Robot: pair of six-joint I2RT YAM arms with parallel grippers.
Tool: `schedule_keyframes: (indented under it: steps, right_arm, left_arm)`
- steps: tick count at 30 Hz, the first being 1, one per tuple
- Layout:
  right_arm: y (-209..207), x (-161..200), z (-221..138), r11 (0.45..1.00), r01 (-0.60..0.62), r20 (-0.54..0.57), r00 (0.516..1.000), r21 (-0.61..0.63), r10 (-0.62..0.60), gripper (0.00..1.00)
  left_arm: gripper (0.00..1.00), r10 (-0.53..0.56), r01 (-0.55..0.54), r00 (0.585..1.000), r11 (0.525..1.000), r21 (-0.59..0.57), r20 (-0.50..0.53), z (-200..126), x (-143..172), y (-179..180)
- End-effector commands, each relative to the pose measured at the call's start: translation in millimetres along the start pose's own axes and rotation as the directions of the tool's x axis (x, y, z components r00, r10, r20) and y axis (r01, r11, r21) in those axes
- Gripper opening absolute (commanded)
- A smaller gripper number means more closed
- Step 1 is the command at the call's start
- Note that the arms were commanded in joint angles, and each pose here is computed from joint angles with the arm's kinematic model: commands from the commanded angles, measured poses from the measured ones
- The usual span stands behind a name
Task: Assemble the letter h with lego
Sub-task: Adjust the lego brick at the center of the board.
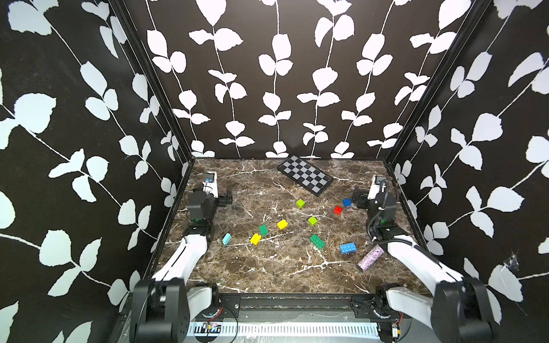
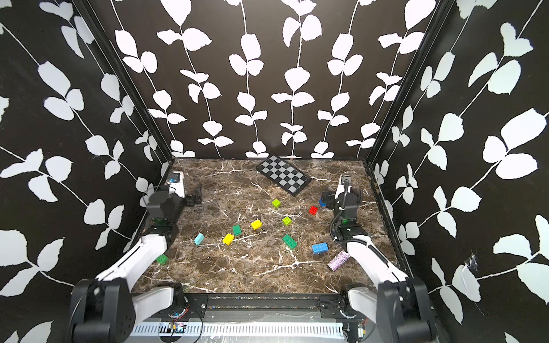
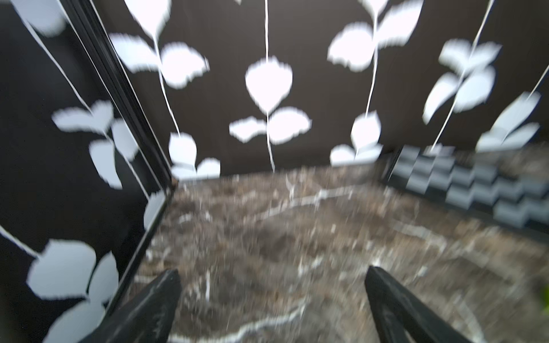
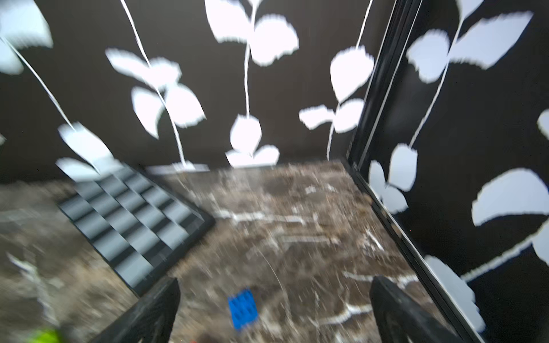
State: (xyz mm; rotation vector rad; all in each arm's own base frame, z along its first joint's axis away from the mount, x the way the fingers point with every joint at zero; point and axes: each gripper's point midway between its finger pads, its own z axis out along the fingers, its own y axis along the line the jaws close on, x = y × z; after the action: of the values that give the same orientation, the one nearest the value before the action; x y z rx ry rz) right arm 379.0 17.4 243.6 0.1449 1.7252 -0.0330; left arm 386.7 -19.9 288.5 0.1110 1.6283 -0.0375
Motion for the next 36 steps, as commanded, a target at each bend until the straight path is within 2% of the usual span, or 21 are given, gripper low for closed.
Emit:
schedule_keyframes:
  steps: [1,2,4,5,7,10,13,14,16,17,20,23,26,28,31,34,36]
  right_arm:
    - [-8,29,-13,0.979,-0.205,-0.081,0.975,0.008,0.205,1.00]
    - [-12,29,-17,0.964,-0.264,-0.058,0.963,0.004,0.264,0.99]
    - [-28,31,-27,0.916,-0.400,-0.008,0.916,0.046,0.400,0.99]
    - [-33,32,-29,0.902,-0.428,0.000,0.904,0.059,0.428,0.99]
    - [-41,33,-31,0.892,-0.441,-0.015,0.896,0.095,0.444,1.00]
    - [-45,44,-23,0.896,-0.420,-0.071,0.899,0.147,0.433,0.99]
    - [-36,56,-10,0.896,-0.423,-0.146,0.886,0.137,0.441,0.99]
    - [-30,58,-6,0.898,-0.425,-0.172,0.882,0.114,0.439,0.99]
    - [-9,58,3,0.904,-0.426,-0.233,0.877,0.034,0.421,0.92]
    - [3,56,5,0.912,-0.410,-0.252,0.883,-0.005,0.396,0.89]
    - [49,57,3,0.961,-0.263,-0.294,0.929,-0.091,0.226,0.89]
    - [111,66,-6,0.972,-0.103,-0.355,0.935,-0.212,0.022,0.87]
    - [169,88,-24,0.936,0.006,-0.415,0.895,-0.352,-0.162,0.81]
    - [206,107,-43,0.886,0.063,-0.431,0.857,-0.459,-0.284,0.77]
    - [250,131,-73,0.791,0.110,-0.424,0.795,-0.602,-0.433,0.73]
    - [277,149,-96,0.728,0.152,-0.415,0.736,-0.668,-0.534,0.70]
    - [289,159,-103,0.720,0.152,-0.433,0.709,-0.677,-0.557,0.69]
  left_arm:
    - [0.99,-0.185,0.185,0.981,0.983,-0.006,-0.055,-17,-30,1]
    - [0.99,-0.260,0.257,0.963,0.965,-0.051,-0.072,-22,-34,7]
    - [0.99,-0.438,0.409,0.892,0.887,-0.214,-0.113,-40,-32,27]
    - [0.99,-0.450,0.416,0.884,0.882,-0.223,-0.129,-46,-35,27]
    - [0.99,-0.416,0.389,0.894,0.905,-0.174,-0.165,-55,-39,17]
    - [0.99,-0.466,0.442,0.873,0.881,-0.166,-0.146,-62,-18,13]
    - [0.99,-0.554,0.522,0.808,0.831,-0.193,-0.199,-68,14,7]
    - [0.99,-0.560,0.536,0.794,0.828,-0.164,-0.234,-69,17,-1]
    - [0.99,-0.547,0.535,0.758,0.833,-0.142,-0.356,-76,29,-17]
    - [0.99,-0.527,0.519,0.745,0.843,-0.140,-0.409,-81,34,-23]
    - [0.99,-0.302,0.328,0.719,0.942,-0.078,-0.627,-110,56,-48]
    - [0.99,-0.131,0.158,0.707,0.987,-0.025,-0.695,-132,77,-51]
    - [0.99,-0.062,0.087,0.739,0.996,0.004,-0.671,-140,98,-52]
    - [0.99,-0.064,0.093,0.736,0.996,0.006,-0.674,-143,116,-54]
    - [0.99,-0.034,0.074,0.729,0.997,0.030,-0.683,-143,109,-57]
    - [0.99,-0.027,0.095,0.713,0.994,0.060,-0.701,-142,114,-64]
    - [0.99,-0.021,0.108,0.710,0.991,0.079,-0.704,-145,111,-68]
